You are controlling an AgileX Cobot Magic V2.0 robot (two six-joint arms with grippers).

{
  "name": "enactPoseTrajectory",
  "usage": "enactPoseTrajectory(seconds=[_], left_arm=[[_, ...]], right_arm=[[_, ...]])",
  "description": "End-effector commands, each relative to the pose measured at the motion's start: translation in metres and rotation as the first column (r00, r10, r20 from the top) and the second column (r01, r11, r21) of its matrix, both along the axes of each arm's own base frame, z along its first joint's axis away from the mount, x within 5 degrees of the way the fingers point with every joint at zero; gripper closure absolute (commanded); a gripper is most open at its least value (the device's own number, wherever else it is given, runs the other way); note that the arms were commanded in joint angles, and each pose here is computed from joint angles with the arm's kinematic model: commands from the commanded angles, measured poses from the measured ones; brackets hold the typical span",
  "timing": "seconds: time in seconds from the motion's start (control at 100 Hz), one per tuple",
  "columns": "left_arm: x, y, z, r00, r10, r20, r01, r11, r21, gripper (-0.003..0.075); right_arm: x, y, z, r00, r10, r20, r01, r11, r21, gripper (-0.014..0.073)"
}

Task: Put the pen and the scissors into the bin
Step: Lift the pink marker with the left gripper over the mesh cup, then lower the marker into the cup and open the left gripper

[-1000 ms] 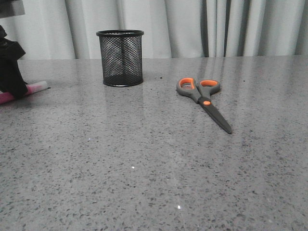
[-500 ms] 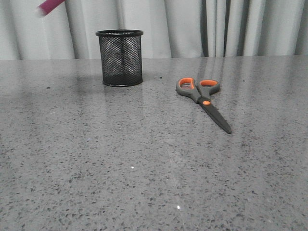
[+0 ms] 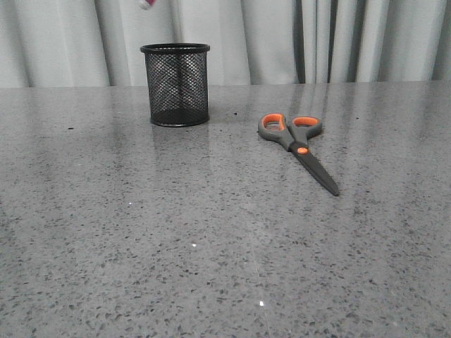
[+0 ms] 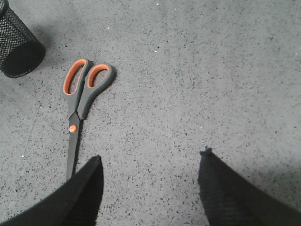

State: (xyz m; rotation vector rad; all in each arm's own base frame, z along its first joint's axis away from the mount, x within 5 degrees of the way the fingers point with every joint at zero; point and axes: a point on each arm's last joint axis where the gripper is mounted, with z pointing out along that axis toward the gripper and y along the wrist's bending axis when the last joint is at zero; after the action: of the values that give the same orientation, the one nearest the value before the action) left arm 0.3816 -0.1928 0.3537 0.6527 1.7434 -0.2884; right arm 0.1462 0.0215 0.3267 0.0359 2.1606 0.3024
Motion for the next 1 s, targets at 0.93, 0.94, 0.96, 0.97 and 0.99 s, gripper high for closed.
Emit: enactPoseTrajectory(seconds=[0.93,0.94,0.96,0.97,0.99], left_arm=[[-0.003,0.003,0.031,0.996,0.026,0.083,-0.021,0.998,-0.060,0.0290],[-0.004,0.006,0.034,0.995,0.028,0.091,-0.023,0.998,-0.061,0.0290],[-0.008,0.008,0.040,0.994,0.027,0.103,-0.020,0.998,-0.064,0.0290],[-0.008,0.010,0.042,0.994,0.030,0.107,-0.024,0.998,-0.064,0.0290],[-0.011,0.014,0.048,0.993,0.031,0.117,-0.023,0.998,-0.063,0.0290]], right_arm=[[0.003,-0.001,0.015,0.997,-0.008,0.080,0.008,1.000,0.004,0.0195],[0.003,-0.001,0.015,0.997,-0.008,0.080,0.008,1.000,0.004,0.0195],[0.003,-0.001,0.015,0.997,-0.007,0.078,0.007,1.000,0.004,0.0195],[0.003,-0.001,0.015,0.997,-0.008,0.079,0.007,1.000,0.004,0.0195],[0.003,-0.001,0.015,0.997,-0.008,0.079,0.007,1.000,0.004,0.0195]])
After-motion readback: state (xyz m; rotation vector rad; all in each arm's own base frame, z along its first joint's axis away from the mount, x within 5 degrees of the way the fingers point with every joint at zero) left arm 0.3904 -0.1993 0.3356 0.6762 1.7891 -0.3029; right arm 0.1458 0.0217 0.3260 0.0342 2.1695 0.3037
